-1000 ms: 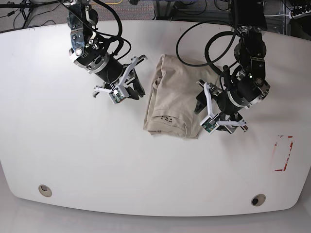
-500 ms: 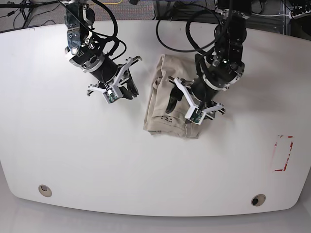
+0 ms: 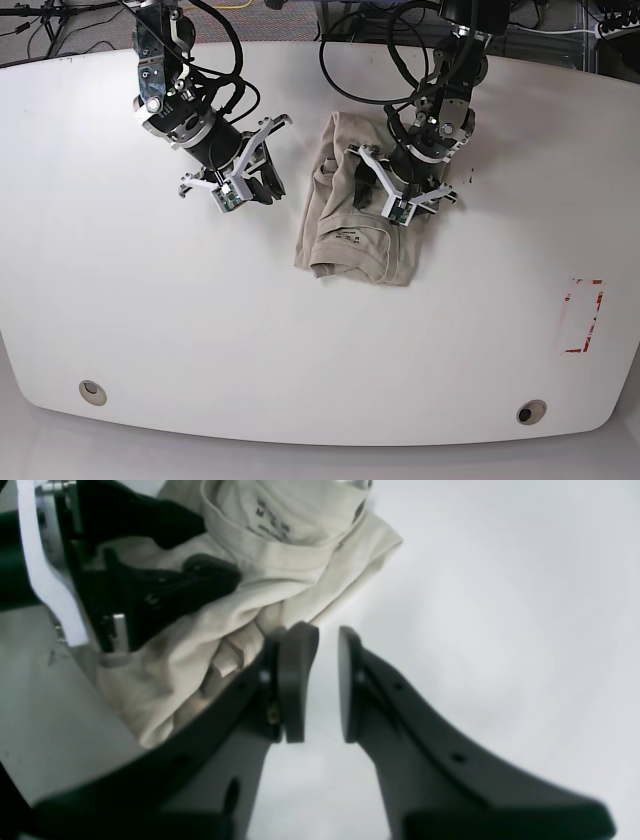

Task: Fold the T-shirt properly
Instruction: 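Grasp the folded shirt with the left gripper and carry it to the table edge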

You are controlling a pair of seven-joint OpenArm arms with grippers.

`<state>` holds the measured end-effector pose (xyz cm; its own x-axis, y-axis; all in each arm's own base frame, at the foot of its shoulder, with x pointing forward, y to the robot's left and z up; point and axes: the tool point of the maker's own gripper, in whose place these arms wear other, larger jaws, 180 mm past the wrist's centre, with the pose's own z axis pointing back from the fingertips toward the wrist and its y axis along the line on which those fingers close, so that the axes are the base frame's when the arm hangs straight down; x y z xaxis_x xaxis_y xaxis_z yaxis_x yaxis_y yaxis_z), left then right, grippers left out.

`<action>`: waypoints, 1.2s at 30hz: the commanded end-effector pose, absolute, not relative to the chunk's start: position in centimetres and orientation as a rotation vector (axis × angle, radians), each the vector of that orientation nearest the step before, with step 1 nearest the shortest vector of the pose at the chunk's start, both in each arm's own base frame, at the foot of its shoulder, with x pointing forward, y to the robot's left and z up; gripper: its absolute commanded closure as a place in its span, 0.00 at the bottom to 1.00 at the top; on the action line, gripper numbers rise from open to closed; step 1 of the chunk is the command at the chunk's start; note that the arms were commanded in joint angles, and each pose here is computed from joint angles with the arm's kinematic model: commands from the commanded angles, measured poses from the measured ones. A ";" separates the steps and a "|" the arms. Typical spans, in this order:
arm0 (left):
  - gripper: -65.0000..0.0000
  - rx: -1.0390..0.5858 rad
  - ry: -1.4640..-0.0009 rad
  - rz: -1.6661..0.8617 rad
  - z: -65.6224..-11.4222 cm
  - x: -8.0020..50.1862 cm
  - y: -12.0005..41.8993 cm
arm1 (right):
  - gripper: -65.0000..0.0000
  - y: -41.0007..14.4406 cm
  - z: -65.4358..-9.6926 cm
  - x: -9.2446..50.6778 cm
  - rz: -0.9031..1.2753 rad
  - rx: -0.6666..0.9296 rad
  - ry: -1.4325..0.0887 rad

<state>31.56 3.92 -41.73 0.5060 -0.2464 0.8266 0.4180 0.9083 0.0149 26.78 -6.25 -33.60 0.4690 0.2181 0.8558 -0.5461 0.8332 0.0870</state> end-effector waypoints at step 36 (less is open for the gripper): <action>0.43 0.268 -0.633 -0.275 -37.9 29.9 44.3 | 0.85 -7.8 -33.0 25.9 0.437 0.367 -1.004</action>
<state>29.36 42.40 -39.42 0.7840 -0.3169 0.5338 0.1787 0.9387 0.2948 25.71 -8.00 -34.24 0.5039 0.2017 0.8399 -0.5023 0.8595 0.0949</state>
